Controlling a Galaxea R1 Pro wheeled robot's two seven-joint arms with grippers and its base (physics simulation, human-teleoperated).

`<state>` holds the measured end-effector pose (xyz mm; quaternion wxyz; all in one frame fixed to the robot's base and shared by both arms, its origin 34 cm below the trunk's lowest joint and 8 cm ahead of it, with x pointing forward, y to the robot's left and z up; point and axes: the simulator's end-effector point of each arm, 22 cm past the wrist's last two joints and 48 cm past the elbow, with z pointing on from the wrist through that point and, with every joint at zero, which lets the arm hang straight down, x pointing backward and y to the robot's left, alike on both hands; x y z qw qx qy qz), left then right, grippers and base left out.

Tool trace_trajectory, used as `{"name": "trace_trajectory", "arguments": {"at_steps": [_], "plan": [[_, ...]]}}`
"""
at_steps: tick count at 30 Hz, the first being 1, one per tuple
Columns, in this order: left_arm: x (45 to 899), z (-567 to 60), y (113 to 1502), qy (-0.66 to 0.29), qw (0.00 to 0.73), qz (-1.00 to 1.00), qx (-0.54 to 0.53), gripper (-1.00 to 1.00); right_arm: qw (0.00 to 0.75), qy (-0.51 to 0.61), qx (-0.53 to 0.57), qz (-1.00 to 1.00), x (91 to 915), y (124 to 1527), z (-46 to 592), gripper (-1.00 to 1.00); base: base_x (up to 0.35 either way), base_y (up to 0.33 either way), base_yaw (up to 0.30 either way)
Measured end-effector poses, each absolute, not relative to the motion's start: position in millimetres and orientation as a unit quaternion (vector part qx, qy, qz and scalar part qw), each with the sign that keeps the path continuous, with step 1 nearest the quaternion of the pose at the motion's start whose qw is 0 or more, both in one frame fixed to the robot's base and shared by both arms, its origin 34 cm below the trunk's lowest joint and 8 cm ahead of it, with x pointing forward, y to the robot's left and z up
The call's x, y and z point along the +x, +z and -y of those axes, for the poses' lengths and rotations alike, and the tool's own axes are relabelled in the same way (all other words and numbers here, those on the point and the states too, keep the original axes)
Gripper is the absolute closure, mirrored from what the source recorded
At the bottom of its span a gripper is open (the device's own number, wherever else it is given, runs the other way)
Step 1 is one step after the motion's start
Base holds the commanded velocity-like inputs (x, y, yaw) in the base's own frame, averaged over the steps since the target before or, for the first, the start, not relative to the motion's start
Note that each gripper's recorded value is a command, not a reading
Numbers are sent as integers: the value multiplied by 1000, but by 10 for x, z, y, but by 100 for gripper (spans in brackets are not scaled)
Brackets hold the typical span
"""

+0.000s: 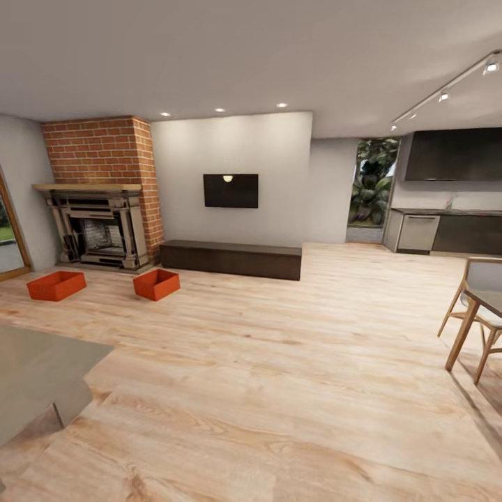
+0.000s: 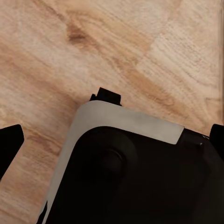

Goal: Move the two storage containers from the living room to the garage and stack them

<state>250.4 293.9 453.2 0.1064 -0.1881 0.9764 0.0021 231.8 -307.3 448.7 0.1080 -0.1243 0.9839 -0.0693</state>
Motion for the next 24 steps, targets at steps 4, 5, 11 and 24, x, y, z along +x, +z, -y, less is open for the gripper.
{"name": "trace_trajectory", "arguments": {"at_steps": [4,5,11,24], "plan": [[2504,-2941,4532,2,106,-976,-188,-100,108,-69,-120,-984,2317,4486,3066,-100,324,0,0],[2504,-2942,4532,2,106,-976,-188,-100,108,-69,-119,-985,2317,4486,3066,-100,324,0,0],[2507,-2943,4533,3,107,-976,-188,-100,109,-64,-118,-985,2317,4481,2999,-100,324,0,0],[2512,-2943,4534,3,108,-976,-188,-100,109,-64,-117,-985,2317,4481,2984,-100,324,0,0]]}}
